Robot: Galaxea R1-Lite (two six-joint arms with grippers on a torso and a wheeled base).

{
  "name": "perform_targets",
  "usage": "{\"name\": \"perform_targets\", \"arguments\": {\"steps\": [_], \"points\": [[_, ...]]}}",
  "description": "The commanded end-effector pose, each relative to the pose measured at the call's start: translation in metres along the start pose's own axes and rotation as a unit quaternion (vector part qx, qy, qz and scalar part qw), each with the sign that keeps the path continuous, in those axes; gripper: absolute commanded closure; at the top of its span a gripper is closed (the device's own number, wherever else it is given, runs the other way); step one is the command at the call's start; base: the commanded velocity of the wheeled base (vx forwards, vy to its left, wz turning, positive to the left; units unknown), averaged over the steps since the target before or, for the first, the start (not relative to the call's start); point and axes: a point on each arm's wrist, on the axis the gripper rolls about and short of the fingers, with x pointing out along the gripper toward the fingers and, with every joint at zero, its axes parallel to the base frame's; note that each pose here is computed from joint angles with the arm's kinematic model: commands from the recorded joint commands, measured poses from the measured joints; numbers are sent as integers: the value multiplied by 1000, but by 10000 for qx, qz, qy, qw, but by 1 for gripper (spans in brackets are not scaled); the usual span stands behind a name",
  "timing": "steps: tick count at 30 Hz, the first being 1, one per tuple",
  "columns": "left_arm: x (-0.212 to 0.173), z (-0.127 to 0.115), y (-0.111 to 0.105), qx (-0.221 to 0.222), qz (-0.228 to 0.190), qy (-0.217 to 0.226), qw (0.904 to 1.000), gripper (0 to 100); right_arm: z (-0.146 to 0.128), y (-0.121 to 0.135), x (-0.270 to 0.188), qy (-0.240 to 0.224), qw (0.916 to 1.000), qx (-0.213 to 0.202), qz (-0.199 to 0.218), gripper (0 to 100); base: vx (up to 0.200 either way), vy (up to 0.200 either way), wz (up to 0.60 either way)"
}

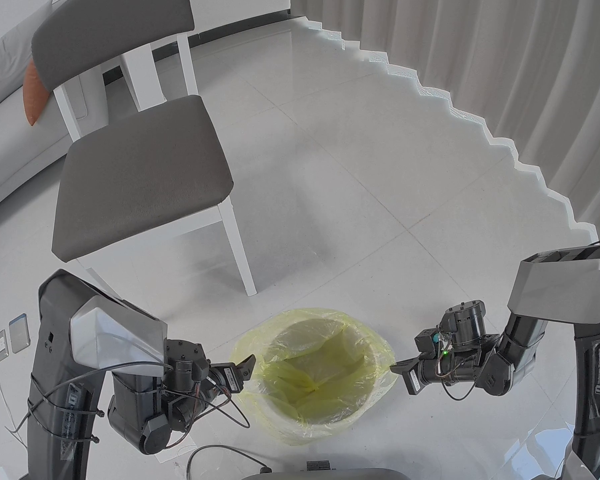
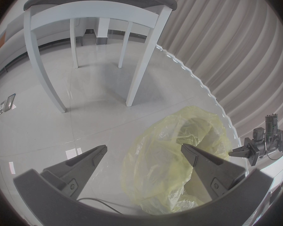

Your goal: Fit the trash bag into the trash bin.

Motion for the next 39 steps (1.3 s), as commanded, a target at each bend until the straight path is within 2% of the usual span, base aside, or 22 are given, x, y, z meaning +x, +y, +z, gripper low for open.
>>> {"name": "perform_targets", "arguments": {"steps": [1, 14, 25, 39], "points": [[3, -5, 2, 28, 27, 25, 10000, 100, -3, -3, 1, 44, 10000, 38, -18, 100, 0, 0, 0], [20, -10, 2, 87, 35, -28, 10000, 100, -5, -17, 16, 58, 9999, 130, -97, 100, 0, 0, 0], [36, -18, 7, 279, 145, 102, 9995, 100, 9, -28, 26, 494, 9983, 301, -80, 100, 0, 0, 0], [35, -19, 5, 404, 222, 131, 9988, 100, 15, -30, 29, 646, 9976, 262, -56, 100, 0, 0, 0]]}}
